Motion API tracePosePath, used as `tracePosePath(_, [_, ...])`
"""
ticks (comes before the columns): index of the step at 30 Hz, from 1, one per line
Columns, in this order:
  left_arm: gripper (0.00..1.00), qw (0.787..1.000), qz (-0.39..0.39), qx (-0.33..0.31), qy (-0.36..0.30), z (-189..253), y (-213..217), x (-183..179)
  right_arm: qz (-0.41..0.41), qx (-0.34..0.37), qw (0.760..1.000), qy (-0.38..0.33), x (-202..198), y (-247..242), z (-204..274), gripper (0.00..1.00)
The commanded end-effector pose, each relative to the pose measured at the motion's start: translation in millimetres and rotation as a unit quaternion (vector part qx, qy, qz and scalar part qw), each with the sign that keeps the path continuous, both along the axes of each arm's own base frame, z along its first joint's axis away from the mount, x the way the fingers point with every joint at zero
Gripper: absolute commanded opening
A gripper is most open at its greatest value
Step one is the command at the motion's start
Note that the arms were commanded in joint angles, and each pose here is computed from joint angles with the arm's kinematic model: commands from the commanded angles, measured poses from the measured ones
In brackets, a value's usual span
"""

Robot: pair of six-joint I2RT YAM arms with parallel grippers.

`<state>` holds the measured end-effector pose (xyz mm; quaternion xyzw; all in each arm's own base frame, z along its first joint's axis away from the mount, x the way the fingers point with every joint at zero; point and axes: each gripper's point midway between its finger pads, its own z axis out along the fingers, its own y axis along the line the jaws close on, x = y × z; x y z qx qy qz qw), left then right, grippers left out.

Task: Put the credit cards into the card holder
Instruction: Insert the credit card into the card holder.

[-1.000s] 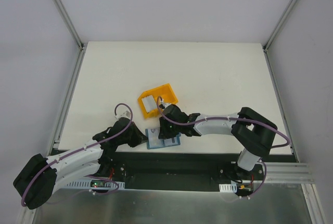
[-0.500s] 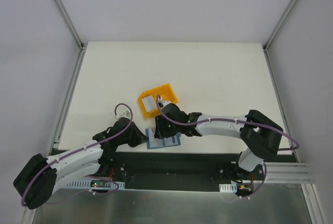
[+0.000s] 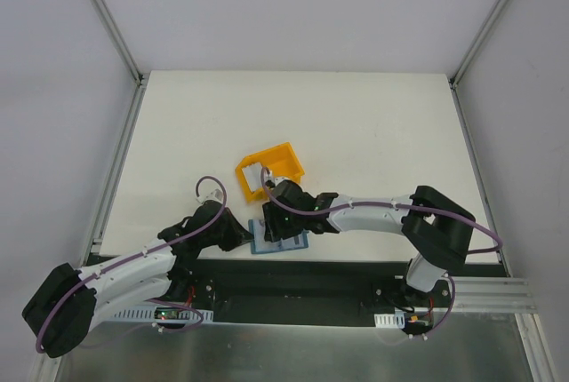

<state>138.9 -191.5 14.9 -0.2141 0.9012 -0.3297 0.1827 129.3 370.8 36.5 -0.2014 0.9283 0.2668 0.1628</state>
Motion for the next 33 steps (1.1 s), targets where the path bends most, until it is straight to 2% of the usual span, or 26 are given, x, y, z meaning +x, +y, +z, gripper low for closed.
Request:
tracePosePath(1, [0.00, 1.000, -0.007, 0.023, 0.016, -9.7, 9.9, -9.4, -0.004, 0.010, 0.999, -0.035, 11.1, 3.9, 26.1, 0.45])
tracePosePath(6, [0.00, 1.000, -0.011, 0.012, 0.001, 0.1, 6.1, -5.7, 0.004, 0.016, 0.999, -0.036, 10.9, 7.4, 30.8, 0.45])
tracePosePath(12, [0.00, 1.000, -0.023, 0.001, -0.015, 15.0, 0.1, -2.2, -0.001, 0.004, 0.999, -0.036, 14.6, 10.0, 32.8, 0.54])
tracePosePath(16, [0.00, 0.999, -0.032, -0.013, -0.037, 31.2, -4.9, 2.0, -0.039, -0.039, 0.996, -0.064, 27.7, -10.6, 33.1, 0.55])
tracePosePath(19, [0.00, 0.999, -0.029, -0.011, -0.043, 35.6, -4.1, 3.9, -0.061, -0.065, 0.993, -0.081, 34.6, -28.9, 35.1, 0.47])
tracePosePath(20, [0.00, 0.999, -0.029, -0.010, -0.042, 35.4, -3.9, 3.7, -0.067, -0.070, 0.992, -0.084, 35.7, -35.6, 36.3, 0.39])
tracePosePath(22, [0.00, 0.999, -0.030, -0.011, -0.039, 35.4, -4.3, 3.0, -0.076, -0.075, 0.991, -0.084, 36.8, -44.6, 34.8, 0.31])
tracePosePath(29, [0.00, 0.997, -0.042, -0.014, -0.055, 49.2, -8.6, 6.7, -0.079, -0.111, 0.990, -0.042, 24.0, -65.7, 8.3, 0.21])
tracePosePath(33, [0.00, 0.997, -0.051, -0.011, -0.064, 58.9, -10.9, 9.7, -0.083, -0.125, 0.988, -0.042, 22.7, -74.1, 7.7, 0.15])
